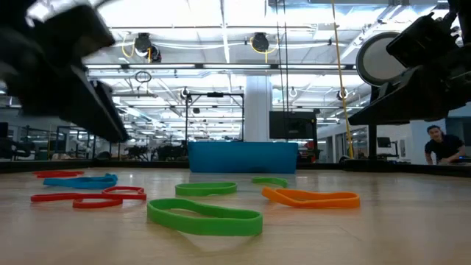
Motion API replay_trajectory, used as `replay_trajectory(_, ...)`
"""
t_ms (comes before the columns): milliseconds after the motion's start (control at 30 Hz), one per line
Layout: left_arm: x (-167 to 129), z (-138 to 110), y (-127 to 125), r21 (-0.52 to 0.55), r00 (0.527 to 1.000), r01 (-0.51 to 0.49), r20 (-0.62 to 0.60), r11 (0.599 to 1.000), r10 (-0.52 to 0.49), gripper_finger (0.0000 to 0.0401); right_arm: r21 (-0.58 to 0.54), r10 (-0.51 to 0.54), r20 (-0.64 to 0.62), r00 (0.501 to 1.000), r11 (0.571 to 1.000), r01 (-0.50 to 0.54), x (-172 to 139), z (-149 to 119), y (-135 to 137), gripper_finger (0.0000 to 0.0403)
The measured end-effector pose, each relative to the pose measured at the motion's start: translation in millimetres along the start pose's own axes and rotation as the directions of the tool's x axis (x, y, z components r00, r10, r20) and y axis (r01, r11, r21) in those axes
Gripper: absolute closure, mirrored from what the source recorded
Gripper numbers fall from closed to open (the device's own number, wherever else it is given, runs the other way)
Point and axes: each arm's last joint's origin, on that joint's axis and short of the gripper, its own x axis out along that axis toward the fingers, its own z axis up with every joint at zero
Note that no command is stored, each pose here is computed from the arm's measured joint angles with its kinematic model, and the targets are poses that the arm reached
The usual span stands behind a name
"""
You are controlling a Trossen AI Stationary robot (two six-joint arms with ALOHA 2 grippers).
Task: Pick and place rubber bands into bin
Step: Put the blue rubber band into the blue bin
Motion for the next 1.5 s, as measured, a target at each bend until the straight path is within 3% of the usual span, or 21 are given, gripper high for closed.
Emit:
replay_trajectory(267,11.3,-14.1,20.6,-0.066,0.991,0.100,-0.086,0.993,-0.105,0.0225,0.001,-0.005,0.007,1.000,1.000,0.005,0.1,0.6,-0.2,0.0312)
replay_trajectory(467,16.8,-20.0,19.4,-0.019,0.979,0.148,-0.142,0.989,-0.149,0.0206,0.003,-0.005,0.006,1.000,1.000,0.005,0.1,0.6,-0.2,0.0312)
replay_trajectory(633,22.6,-24.2,18.0,-0.011,0.981,0.126,-0.149,0.992,-0.126,0.0248,0.002,-0.005,0.006,1.000,1.000,0.005,0.1,0.5,-0.2,0.0312)
replay_trajectory(933,21.7,-19.0,8.9,-0.030,0.972,0.215,-0.085,0.976,-0.217,0.0390,0.001,-0.008,0.006,1.000,1.000,0.008,0.1,0.5,-0.3,0.0312)
replay_trajectory(1033,18.6,-4.2,4.0,-0.044,0.975,0.222,0.021,0.974,-0.222,0.0386,0.002,-0.010,0.007,1.000,1.000,0.010,0.2,0.7,-0.6,0.0312)
replay_trajectory(1200,18.1,37.8,13.7,-0.028,0.973,0.140,0.187,0.990,-0.132,0.0395,0.011,-0.027,0.007,1.000,1.000,0.027,1.9,1.3,-3.7,0.0312)
replay_trajectory(1400,30.7,94.4,50.4,0.064,0.954,0.029,0.298,0.998,-0.047,0.0396,0.015,-0.033,0.008,0.999,0.999,0.033,2.7,1.8,-5.0,0.0312)
replay_trajectory(1500,36.6,118.2,82.1,0.073,0.937,-0.086,0.345,0.994,0.056,0.0394,0.016,-0.032,0.009,0.999,0.999,0.032,2.7,1.8,-5.0,0.0312)
